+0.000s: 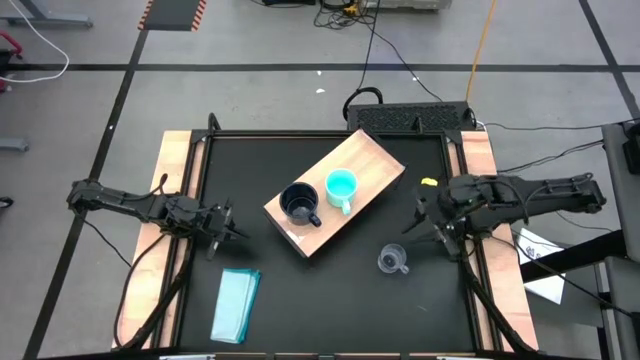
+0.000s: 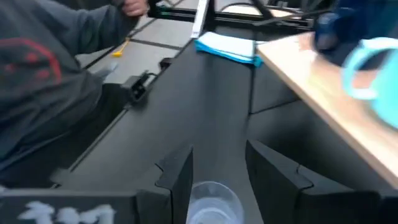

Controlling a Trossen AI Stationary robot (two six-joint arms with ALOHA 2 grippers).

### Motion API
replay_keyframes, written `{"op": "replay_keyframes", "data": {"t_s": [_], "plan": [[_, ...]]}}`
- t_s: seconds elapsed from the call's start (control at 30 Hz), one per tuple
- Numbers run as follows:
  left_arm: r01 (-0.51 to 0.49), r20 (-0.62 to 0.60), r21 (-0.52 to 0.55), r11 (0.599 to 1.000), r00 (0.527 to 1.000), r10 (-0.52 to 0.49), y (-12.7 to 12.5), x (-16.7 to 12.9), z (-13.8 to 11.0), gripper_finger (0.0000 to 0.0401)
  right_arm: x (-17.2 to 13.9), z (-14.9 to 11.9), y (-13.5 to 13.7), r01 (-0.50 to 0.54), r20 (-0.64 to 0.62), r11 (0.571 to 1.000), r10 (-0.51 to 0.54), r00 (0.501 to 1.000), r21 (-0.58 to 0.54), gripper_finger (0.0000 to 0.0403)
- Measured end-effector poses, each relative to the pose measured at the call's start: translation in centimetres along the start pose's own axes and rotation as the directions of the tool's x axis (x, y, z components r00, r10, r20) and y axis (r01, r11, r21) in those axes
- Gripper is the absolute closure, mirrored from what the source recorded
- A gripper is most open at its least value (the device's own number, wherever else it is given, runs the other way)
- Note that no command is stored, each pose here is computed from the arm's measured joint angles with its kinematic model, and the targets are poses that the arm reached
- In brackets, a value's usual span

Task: Stack small to large cups/mugs on shelf
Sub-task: Put the transparent cup on the shelf

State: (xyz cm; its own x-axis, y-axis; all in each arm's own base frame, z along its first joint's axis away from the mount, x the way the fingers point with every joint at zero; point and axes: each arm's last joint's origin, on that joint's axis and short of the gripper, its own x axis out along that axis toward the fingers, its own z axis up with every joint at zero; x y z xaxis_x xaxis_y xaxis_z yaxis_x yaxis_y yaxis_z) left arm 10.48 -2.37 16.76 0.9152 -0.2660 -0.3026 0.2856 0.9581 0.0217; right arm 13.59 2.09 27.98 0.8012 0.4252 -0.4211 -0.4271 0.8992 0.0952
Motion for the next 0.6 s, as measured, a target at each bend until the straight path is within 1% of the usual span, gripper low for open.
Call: {"op": "replay_keyframes", "data": {"t_s": [0.1, 0.33, 0.6], "plan": [[0.0, 0.0, 0.0, 1.0, 1.0, 0.0, 0.0, 0.0, 0.0, 0.0375, 0.9, 0.0, 0.3, -0.021, -0.026, 1.0, 0.021, 0.999, 0.004, 0.0264], [-0.001, 0.0, 0.0, 1.0, 1.0, 0.001, 0.0, 0.0, 0.0, 0.0375, 2.8, -0.3, 0.4, 0.046, -0.163, 0.997, -0.035, 0.986, 0.068, 0.0264], [-0.001, 0.0, 0.0, 1.0, 1.0, 0.001, 0.0, 0.0, 0.0, 0.0375, 4.2, 0.0, 1.4, 0.001, -0.24, 0.992, 0.03, 0.97, 0.129, 0.0264]]}}
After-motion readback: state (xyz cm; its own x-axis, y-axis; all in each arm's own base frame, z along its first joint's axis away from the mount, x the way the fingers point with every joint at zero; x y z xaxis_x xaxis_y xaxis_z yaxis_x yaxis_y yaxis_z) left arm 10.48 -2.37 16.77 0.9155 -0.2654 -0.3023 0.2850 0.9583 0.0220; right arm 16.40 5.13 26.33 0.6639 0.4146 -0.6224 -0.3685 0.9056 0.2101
